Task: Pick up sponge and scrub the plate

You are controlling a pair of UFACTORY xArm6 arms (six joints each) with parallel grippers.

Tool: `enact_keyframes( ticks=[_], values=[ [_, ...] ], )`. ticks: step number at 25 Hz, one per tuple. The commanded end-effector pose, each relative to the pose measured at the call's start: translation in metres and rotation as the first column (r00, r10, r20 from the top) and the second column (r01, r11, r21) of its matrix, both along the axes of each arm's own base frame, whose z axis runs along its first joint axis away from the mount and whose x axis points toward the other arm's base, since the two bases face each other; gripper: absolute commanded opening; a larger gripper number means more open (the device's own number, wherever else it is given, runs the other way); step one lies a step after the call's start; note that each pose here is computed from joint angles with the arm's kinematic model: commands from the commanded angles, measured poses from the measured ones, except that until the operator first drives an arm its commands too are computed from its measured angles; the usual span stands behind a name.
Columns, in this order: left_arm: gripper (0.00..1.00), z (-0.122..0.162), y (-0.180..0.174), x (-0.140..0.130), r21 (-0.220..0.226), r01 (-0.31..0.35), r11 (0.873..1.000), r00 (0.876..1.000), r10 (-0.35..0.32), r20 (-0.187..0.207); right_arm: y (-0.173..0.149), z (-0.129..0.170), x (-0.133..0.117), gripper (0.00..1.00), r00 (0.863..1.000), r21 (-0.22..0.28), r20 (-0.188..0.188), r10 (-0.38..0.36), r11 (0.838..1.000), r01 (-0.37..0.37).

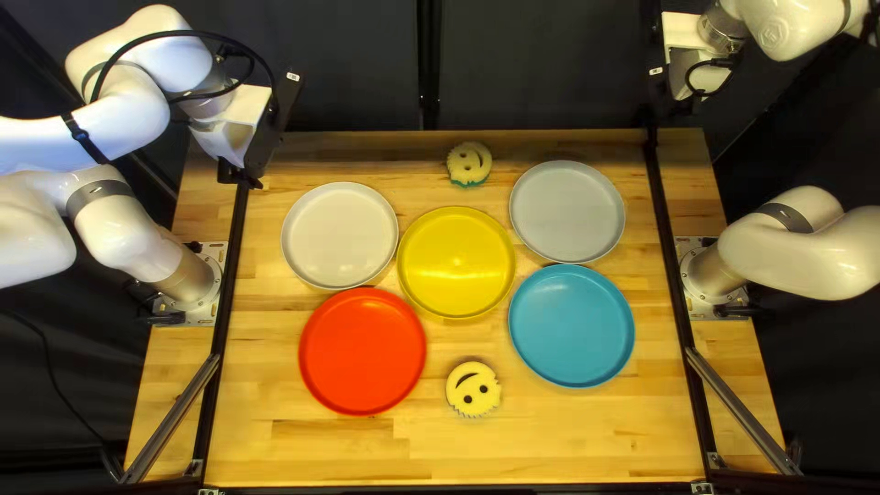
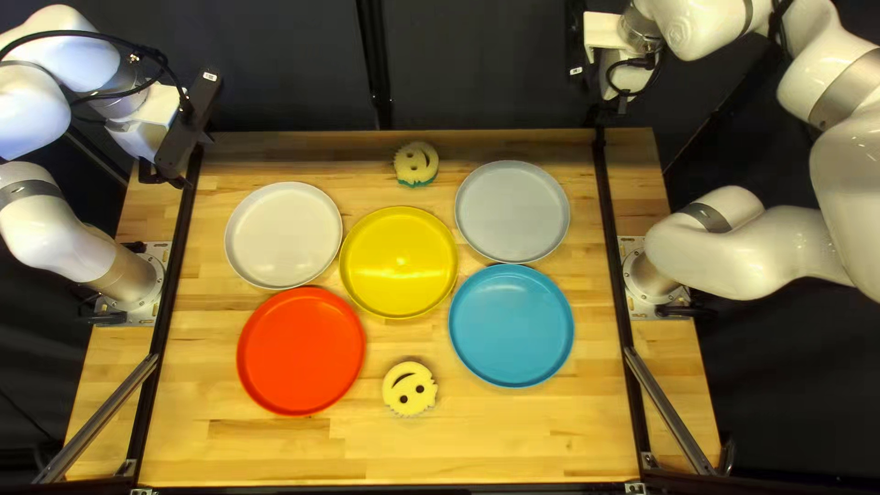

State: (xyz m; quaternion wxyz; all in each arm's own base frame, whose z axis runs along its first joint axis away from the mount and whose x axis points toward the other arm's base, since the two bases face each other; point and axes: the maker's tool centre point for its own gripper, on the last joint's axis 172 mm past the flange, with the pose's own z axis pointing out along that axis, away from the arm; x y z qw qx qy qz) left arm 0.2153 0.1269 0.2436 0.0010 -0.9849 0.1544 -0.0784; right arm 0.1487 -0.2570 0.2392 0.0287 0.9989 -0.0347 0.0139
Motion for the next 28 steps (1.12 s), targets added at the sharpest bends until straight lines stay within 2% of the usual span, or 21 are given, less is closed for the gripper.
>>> enact_keyframes(
  ticks=[1, 5, 8, 10, 15, 28],
  values=[
    [1.0, -0.006, -0.005, 0.005, -0.009, -0.002, 1.0, 1.0, 0.002, 0.01, 0.0, 0.0, 0.0, 1.0, 1.0, 0.0, 0.0, 0.0, 1.0, 0.0],
    [1.0, -0.016, -0.025, 0.029, -0.013, 0.016, 1.0, 0.999, -0.015, 0.04, 0.0, 0.0, 0.0, 1.0, 1.0, 0.0, 0.0, 0.0, 1.0, 0.0],
    [1.0, -0.026, -0.041, 0.057, -0.016, 0.037, 0.999, 0.997, -0.036, 0.065, 0.0, 0.0, 0.0, 1.0, 1.0, 0.0, 0.0, 0.0, 1.0, 0.0],
    [1.0, -0.037, -0.056, 0.081, -0.021, 0.062, 0.998, 0.994, -0.06, 0.087, 0.0, 0.0, 0.0, 1.0, 1.0, 0.0, 0.0, 0.0, 1.0, 0.0],
    [1.0, -0.049, -0.094, 0.116, -0.03, 0.118, 0.993, 0.985, -0.114, 0.131, 0.0, 0.0, 0.0, 1.0, 1.0, 0.0, 0.0, 0.0, 1.0, 0.0],
    [1.0, -0.054, -0.1, 0.121, -0.038, 0.124, 0.992, 0.984, -0.118, 0.135, 0.0, 0.0, 0.0, 1.0, 1.0, 0.0, 0.0, 0.0, 1.0, 0.0]
  ],
)
